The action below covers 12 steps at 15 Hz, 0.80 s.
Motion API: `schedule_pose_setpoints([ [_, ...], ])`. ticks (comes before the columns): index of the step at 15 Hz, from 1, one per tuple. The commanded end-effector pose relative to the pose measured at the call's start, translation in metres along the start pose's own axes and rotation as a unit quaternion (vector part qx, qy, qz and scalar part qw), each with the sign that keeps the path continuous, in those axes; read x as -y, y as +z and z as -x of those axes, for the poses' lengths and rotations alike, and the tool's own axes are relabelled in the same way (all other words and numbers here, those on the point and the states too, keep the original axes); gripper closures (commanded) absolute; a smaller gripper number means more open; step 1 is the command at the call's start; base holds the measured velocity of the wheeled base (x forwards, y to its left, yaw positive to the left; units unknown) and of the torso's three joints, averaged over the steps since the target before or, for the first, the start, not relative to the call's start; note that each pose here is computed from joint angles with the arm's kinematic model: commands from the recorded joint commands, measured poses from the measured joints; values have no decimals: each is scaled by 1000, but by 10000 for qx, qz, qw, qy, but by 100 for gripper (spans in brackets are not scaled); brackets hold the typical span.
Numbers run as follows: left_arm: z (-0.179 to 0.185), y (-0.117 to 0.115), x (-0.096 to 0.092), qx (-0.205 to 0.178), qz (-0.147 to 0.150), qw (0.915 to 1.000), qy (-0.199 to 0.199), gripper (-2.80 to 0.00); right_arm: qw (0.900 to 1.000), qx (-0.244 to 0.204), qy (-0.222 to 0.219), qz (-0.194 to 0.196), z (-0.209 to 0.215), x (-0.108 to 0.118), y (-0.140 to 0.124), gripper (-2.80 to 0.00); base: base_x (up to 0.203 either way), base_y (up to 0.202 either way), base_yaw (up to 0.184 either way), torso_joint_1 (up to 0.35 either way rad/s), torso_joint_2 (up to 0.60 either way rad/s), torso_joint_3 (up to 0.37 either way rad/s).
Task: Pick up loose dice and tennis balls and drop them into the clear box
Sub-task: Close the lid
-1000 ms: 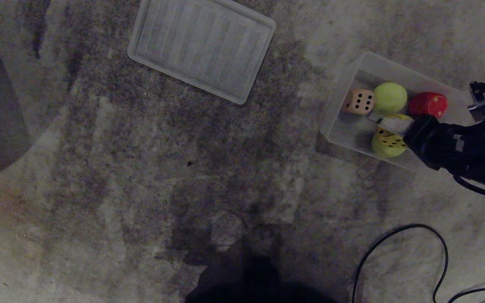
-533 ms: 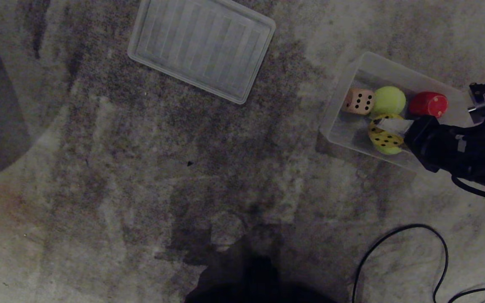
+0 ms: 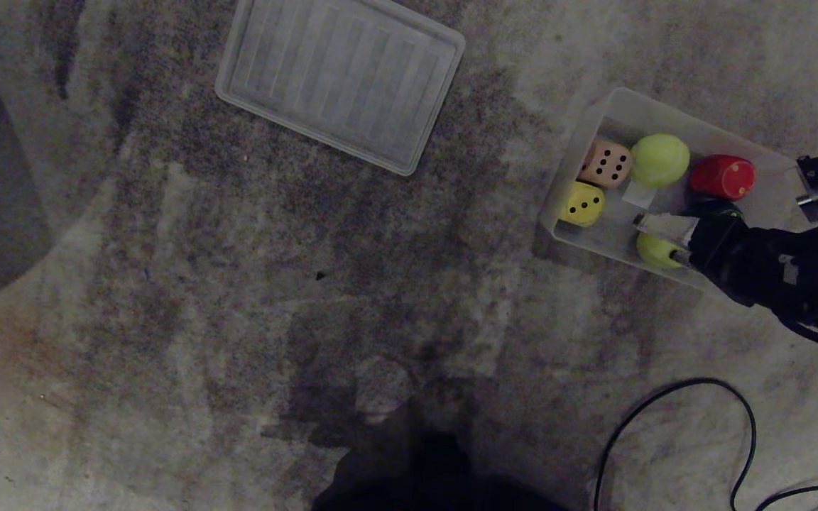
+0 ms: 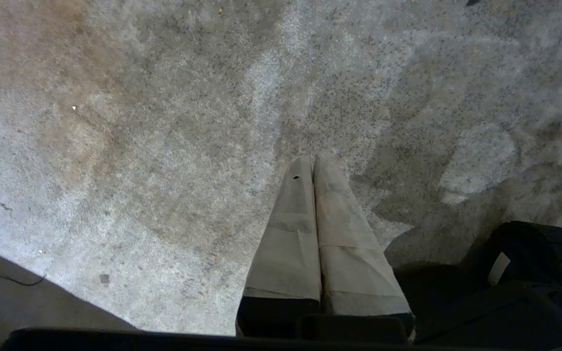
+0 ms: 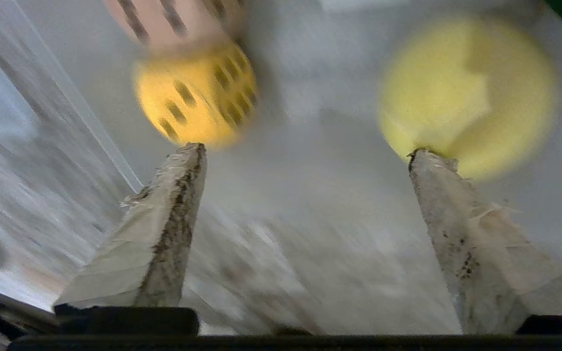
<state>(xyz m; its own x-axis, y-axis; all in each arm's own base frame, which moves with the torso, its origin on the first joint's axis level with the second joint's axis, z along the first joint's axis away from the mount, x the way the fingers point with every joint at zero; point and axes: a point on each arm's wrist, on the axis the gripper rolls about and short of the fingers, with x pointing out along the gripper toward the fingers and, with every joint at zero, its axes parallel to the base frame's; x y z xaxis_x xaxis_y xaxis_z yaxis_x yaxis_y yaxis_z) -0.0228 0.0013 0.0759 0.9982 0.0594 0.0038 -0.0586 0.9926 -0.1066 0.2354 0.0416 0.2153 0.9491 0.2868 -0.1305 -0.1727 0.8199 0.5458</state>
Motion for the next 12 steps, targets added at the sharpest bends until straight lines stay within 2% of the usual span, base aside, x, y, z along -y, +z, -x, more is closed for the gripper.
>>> schedule_pose_setpoints([
  [1, 0, 0, 0, -11, 3, 10000, 3, 0, 9999, 29, -92, 70, 28, 6, -10, -280, 0, 0, 0, 0, 0, 0],
  [2, 0, 0, 0, -7, 7, 10000, 7, 0, 9999, 14, -130, 91, 41, 9, -16, -280, 0, 0, 0, 0, 0, 0],
  [3, 0, 0, 0, -11, 3, 10000, 3, 0, 9998, -29, -173, 138, 52, 12, -23, 0, 0, 0, 0, 0, 0, 0],
  [7, 0, 0, 0, -11, 3, 10000, 3, 0, 9927, -527, -543, 935, 93, 29, -59, 0, 0, 0, 0, 0, 0, 0],
  [12, 0, 0, 0, -11, 3, 10000, 3, 0, 9804, -796, -819, 1605, 162, 35, -88, 0, 0, 0, 0, 0, 0, 0],
])
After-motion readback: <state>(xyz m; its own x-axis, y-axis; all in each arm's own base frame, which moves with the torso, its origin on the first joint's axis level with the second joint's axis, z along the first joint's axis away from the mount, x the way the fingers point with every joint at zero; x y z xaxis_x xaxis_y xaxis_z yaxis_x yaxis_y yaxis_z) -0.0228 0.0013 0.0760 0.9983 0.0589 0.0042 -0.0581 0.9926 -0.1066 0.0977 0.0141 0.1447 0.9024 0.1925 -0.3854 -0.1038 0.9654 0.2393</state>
